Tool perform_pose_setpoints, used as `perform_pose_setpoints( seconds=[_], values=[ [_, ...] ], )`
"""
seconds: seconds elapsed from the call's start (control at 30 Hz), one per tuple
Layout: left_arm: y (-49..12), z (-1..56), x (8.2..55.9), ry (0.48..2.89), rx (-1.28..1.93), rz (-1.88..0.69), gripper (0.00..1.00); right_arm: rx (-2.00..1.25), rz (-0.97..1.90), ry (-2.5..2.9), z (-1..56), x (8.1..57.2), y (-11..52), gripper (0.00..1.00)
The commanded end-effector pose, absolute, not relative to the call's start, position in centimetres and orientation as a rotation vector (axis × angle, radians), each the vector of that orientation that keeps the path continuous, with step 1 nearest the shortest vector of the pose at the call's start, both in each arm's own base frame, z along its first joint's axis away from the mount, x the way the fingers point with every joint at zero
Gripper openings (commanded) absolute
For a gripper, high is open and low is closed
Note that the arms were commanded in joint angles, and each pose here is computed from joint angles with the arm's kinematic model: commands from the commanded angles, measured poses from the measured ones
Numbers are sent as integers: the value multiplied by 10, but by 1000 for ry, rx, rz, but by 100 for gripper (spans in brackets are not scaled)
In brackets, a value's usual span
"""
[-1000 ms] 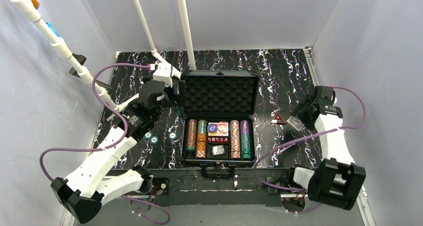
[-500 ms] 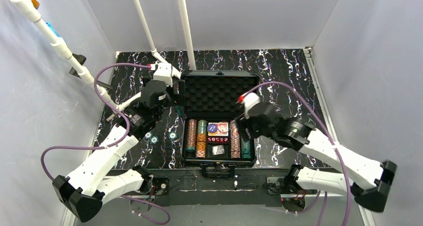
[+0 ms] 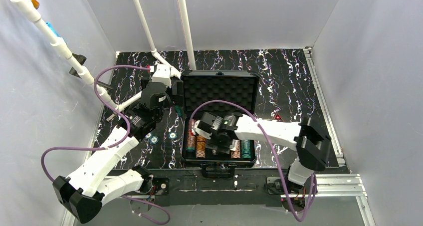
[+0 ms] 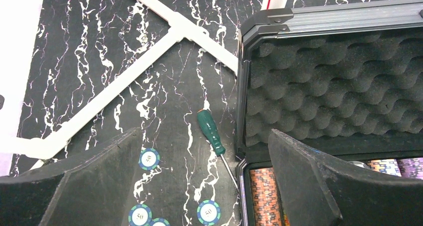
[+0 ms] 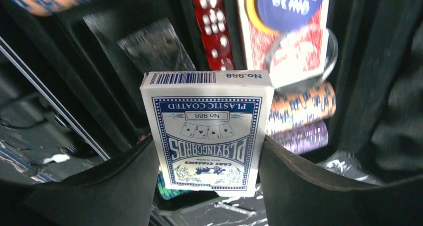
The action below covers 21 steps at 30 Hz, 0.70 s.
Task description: Pack up texas hold em set
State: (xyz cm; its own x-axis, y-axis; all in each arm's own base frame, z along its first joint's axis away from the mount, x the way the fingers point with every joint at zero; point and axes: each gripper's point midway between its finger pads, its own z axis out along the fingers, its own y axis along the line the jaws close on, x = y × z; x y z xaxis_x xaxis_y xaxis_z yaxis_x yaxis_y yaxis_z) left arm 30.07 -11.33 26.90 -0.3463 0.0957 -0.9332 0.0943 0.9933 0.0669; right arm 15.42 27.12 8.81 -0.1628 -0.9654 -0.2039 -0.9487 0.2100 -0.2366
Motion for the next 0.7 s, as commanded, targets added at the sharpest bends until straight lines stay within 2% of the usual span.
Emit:
perform_pose_setpoints(
  seconds=[0.0, 0.3, 0.67],
  values=[
    [-105, 284, 299, 1880, 101, 12, 98, -1965, 10, 2116, 90, 151, 297, 1],
    [-101, 288, 298, 1864, 92, 23, 98, -2096, 137, 2124, 79, 133, 305, 1],
    [-102, 286, 299, 1870, 89, 11, 98, -2118, 78, 2102, 58, 141, 308, 3]
  ],
)
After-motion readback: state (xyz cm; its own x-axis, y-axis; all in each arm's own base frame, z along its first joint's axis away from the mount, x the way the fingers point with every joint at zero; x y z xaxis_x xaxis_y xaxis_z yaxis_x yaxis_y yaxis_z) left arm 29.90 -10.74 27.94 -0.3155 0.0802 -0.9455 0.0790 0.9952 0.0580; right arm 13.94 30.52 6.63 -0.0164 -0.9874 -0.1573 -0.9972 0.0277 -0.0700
